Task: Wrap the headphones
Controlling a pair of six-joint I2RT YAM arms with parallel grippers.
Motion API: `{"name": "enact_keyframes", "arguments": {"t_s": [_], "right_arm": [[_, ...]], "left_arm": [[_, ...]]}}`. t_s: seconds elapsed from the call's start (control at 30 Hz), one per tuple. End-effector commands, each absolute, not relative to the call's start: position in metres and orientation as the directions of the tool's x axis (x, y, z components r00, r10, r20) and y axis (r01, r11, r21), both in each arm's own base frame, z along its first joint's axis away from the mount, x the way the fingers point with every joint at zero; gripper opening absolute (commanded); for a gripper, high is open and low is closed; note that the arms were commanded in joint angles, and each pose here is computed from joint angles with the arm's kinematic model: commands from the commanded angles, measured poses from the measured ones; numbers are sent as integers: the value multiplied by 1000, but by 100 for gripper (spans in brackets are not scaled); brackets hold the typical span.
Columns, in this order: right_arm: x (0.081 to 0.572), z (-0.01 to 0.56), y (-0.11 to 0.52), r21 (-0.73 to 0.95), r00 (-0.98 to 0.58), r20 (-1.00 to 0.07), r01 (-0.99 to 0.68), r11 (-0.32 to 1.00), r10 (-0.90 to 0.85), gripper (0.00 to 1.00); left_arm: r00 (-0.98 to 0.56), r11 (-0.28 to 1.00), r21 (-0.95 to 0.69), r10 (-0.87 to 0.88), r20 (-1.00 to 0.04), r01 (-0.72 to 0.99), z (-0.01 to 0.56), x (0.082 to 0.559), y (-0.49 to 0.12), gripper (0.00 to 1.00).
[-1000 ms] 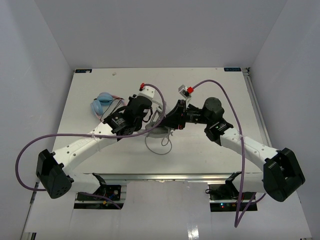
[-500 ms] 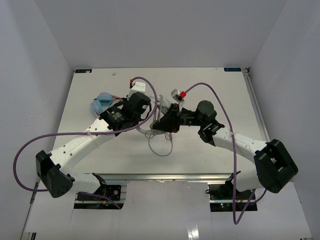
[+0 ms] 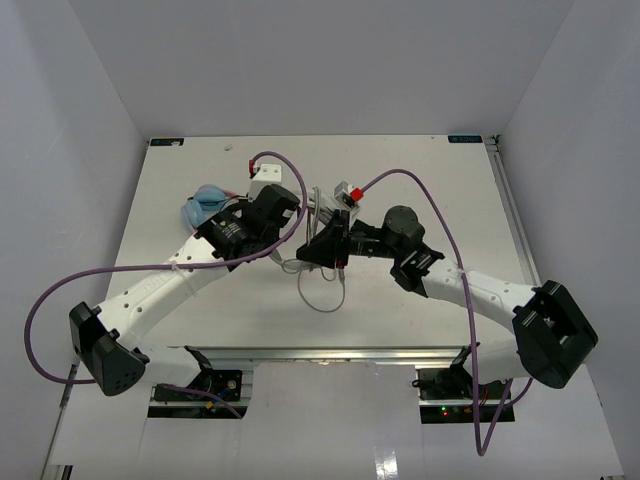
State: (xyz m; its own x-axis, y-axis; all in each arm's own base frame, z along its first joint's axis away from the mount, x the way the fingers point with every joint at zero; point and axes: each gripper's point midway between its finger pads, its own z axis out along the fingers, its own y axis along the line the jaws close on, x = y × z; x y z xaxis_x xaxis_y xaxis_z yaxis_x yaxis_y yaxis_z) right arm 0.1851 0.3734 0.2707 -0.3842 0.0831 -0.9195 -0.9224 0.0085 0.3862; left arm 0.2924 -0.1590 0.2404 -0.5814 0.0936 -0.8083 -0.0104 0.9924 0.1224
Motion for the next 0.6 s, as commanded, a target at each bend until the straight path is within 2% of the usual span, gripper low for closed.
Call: {"name": "enact_keyframes", "arguments": {"t_s": [0.0,0.57], "right_arm": [[187,277,388,355,-353,-932,-935,11,77,24],[182,258,407,327,-327,-945,-945,-5,15,40]], "left_arm": [[-470,990,-132,-141,-871,-52,286,305,-180,0],[-423,979,-199,-203,-883,-54,312,301,-176,0]]}}
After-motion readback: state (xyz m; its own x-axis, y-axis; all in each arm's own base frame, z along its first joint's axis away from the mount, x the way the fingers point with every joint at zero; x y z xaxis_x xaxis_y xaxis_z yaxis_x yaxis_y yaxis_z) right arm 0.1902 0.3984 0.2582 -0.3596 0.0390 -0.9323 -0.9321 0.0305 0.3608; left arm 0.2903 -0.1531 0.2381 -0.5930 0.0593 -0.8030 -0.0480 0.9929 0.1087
